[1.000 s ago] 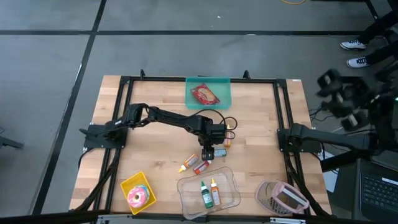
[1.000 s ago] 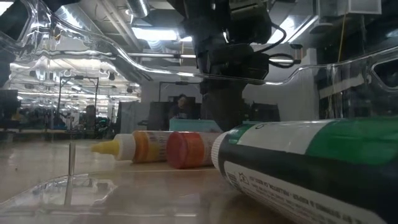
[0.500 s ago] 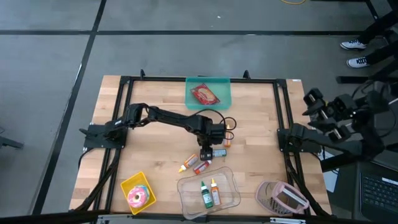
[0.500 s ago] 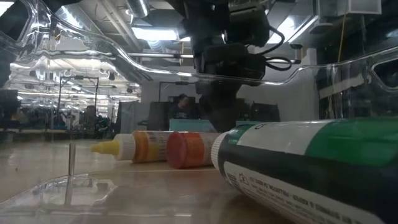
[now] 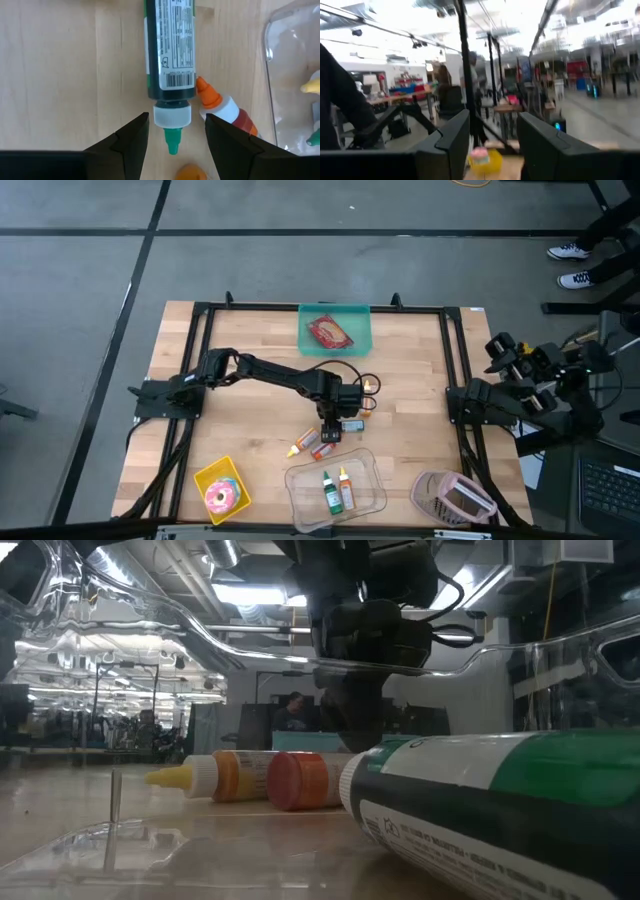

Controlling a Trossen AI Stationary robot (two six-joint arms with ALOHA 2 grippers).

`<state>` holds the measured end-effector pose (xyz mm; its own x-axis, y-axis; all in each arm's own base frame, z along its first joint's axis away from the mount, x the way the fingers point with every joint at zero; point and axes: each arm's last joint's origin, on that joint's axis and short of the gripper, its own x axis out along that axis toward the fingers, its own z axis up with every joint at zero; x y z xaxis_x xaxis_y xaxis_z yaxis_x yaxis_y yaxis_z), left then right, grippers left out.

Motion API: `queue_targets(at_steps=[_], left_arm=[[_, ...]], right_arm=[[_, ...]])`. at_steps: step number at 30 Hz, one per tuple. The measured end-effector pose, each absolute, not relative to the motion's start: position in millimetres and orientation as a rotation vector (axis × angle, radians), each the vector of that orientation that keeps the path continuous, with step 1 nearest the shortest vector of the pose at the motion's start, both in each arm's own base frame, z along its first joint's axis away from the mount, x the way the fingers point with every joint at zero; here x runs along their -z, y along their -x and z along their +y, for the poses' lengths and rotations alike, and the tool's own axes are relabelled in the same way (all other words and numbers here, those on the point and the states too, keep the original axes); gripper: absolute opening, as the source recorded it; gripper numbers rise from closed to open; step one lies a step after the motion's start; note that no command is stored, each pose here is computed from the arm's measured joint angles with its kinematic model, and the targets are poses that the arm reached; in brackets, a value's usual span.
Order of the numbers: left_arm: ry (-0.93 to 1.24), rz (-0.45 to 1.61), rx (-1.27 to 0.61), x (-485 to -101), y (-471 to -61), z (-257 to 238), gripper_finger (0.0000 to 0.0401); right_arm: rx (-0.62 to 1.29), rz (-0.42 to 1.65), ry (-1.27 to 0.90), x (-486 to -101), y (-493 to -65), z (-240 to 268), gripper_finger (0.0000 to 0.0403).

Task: Pick & Place Food Item
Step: Put the green food coloring bottle into the transparent bin

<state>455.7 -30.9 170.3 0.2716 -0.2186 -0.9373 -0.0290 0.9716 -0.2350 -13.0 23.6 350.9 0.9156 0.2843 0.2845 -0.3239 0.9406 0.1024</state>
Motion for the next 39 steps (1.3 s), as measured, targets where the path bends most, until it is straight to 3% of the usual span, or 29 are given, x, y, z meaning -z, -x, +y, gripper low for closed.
queue_targets(at_steps=[15,18,22,27,32,39], left_arm=[[0.260,1.333,0.083,-139,-464,-32,0.0182],[0.264,1.326,0.072,-141,-465,-28,0.0165],[0.279,1.320,0.068,-140,-466,-24,0.0113],[0.335,1.330,0.062,-143,-465,-15,0.0112],[0.382,1.297,0.033,-166,-462,1,0.0112],[0.311,1.179,0.115,-240,-453,-2,0.0112]], right_arm=[[-0.309,-0.256,-0.164,-349,12,23,0.0165],[-0.309,-0.256,-0.163,-349,12,23,0.0165],[-0.309,-0.257,-0.161,-349,12,23,0.0165],[-0.308,-0.254,-0.162,-349,12,23,0.0165],[-0.307,-0.251,-0.160,-349,12,23,0.0165],[-0.316,-0.249,-0.151,-348,12,23,0.0165]])
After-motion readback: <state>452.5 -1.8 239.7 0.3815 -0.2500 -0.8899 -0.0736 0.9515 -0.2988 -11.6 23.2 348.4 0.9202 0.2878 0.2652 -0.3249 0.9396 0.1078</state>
